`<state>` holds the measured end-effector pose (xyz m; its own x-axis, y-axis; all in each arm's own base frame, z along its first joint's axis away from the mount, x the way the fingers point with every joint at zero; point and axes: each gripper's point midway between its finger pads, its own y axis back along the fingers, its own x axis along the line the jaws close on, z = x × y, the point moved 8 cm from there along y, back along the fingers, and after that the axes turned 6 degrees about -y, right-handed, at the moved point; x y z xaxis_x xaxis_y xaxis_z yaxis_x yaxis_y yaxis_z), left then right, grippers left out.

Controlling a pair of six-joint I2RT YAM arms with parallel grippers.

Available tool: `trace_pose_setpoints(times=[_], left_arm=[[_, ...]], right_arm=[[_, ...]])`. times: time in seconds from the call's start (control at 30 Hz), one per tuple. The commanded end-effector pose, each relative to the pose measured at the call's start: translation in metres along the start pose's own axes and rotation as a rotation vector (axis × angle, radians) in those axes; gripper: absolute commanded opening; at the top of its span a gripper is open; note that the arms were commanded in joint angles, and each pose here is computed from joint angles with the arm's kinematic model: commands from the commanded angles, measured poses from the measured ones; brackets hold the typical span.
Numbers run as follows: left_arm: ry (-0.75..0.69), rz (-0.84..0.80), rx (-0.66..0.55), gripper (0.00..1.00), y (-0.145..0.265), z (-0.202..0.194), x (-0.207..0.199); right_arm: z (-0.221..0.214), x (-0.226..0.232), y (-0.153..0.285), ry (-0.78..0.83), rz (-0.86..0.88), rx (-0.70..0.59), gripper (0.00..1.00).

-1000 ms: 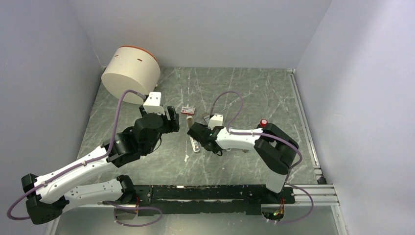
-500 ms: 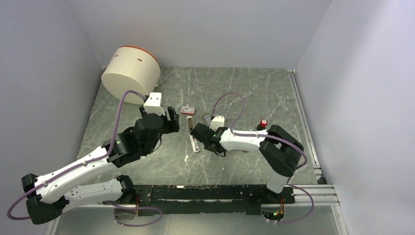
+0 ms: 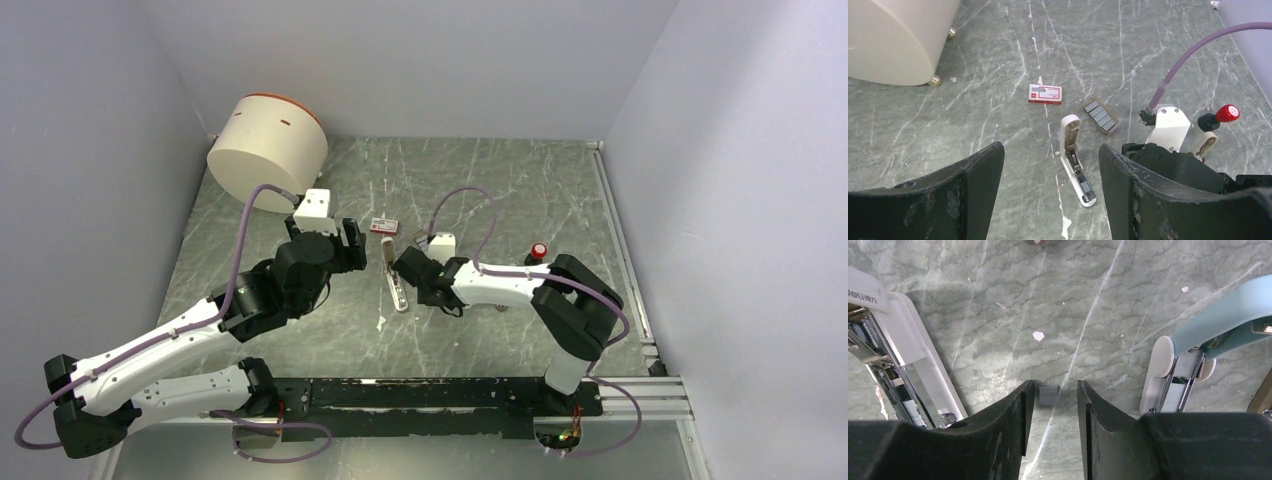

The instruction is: Load the staples into the stapler

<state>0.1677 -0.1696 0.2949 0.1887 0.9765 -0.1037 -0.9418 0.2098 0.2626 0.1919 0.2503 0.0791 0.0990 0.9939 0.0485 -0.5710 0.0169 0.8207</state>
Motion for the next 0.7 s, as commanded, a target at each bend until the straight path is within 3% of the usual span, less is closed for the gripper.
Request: trace_pose_setpoints(times=[0.0, 0.3, 0.67], left_arm=[[0.018, 0.006, -0.011, 0.74, 0.0005, 0.0018, 0.0022], [0.018, 0.007, -0.012, 0.74, 0.0005, 0.0018, 0.0023], [0.019, 0.013, -0.010, 0.74, 0.0007, 0.0003, 0.0035]], right_arm=[[-0.0040, -0.0052, -0.0084, 0.021, -0.024, 0.036, 0.40], [-0.0081, -0.0054, -0.0111, 0.007, -0.036, 0.056, 0.31], [-0.0060, -0.0060, -0.0102, -0.010, -0.036, 0.062, 0.27]])
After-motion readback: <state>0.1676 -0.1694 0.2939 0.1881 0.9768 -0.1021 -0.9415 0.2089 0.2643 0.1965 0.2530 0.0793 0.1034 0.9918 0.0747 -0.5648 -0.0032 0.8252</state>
